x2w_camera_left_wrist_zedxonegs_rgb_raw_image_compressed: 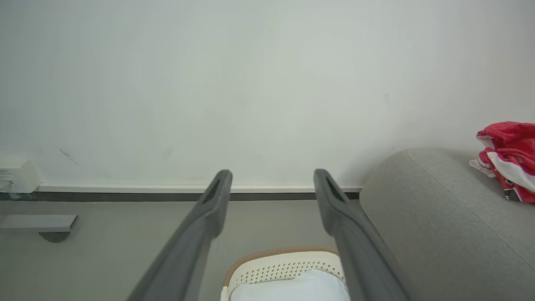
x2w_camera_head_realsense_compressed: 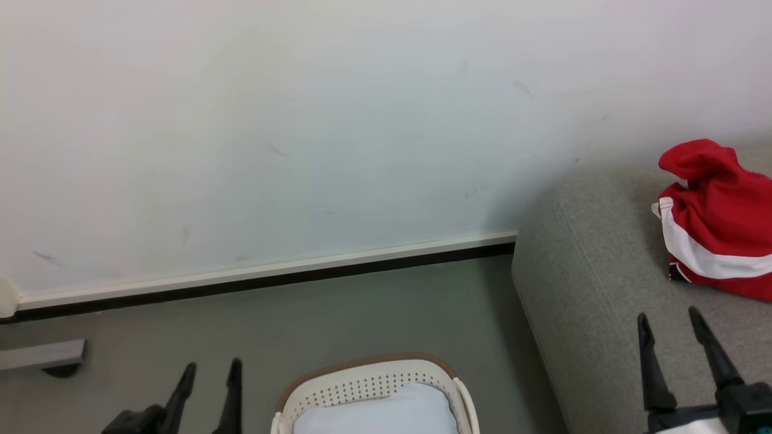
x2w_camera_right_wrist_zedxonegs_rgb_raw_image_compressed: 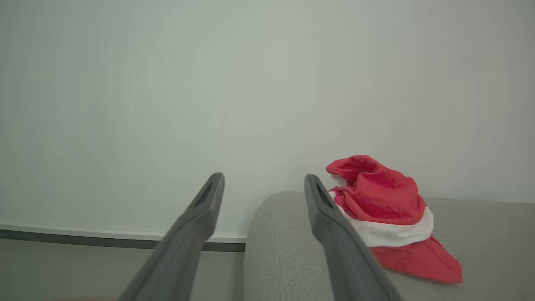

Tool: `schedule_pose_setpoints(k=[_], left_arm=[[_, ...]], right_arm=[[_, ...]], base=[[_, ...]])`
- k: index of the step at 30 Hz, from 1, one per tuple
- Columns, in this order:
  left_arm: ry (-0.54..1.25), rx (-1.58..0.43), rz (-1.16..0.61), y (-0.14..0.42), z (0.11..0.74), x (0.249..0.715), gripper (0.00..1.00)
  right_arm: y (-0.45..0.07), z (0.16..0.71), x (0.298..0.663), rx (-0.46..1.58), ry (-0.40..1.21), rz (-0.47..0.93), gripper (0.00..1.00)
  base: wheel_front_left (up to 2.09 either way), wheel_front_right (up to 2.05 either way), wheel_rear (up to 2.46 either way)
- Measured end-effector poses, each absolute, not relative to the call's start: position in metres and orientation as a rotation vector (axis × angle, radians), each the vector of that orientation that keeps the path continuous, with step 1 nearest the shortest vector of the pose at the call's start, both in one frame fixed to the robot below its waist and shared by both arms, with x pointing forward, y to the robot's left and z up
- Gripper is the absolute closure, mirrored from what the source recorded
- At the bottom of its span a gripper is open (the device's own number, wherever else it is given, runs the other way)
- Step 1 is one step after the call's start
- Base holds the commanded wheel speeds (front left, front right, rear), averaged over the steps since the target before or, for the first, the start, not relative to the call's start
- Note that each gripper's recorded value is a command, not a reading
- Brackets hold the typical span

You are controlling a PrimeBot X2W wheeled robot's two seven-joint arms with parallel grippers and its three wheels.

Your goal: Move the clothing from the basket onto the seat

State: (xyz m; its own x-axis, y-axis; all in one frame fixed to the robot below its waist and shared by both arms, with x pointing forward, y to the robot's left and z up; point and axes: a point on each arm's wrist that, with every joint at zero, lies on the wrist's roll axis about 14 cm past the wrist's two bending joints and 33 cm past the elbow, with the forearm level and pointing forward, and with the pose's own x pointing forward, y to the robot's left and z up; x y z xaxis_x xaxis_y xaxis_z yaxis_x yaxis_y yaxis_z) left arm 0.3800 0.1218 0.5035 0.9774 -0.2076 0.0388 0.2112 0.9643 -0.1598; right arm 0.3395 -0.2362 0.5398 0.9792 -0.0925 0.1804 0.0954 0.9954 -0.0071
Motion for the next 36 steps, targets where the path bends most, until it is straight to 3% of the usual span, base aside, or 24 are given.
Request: schedule_pose_setpoints(k=[13, 36], left_arm=[[-0.021, -0.149, -0.093, 0.159, 0.492, 0.355, 0.00], [-0.002, -0.124, -0.096, 0.162, 0.482, 0.355, 0.00]], right_arm=[[-0.200, 0.504, 0.327, 0.081, -0.087, -0.007, 0.00], [-0.187, 0.489, 0.331, 0.123, -0.037, 0.026, 0.00]], base=[[0.00, 0.00, 0.00], [0.00, 0.00, 0.00]])
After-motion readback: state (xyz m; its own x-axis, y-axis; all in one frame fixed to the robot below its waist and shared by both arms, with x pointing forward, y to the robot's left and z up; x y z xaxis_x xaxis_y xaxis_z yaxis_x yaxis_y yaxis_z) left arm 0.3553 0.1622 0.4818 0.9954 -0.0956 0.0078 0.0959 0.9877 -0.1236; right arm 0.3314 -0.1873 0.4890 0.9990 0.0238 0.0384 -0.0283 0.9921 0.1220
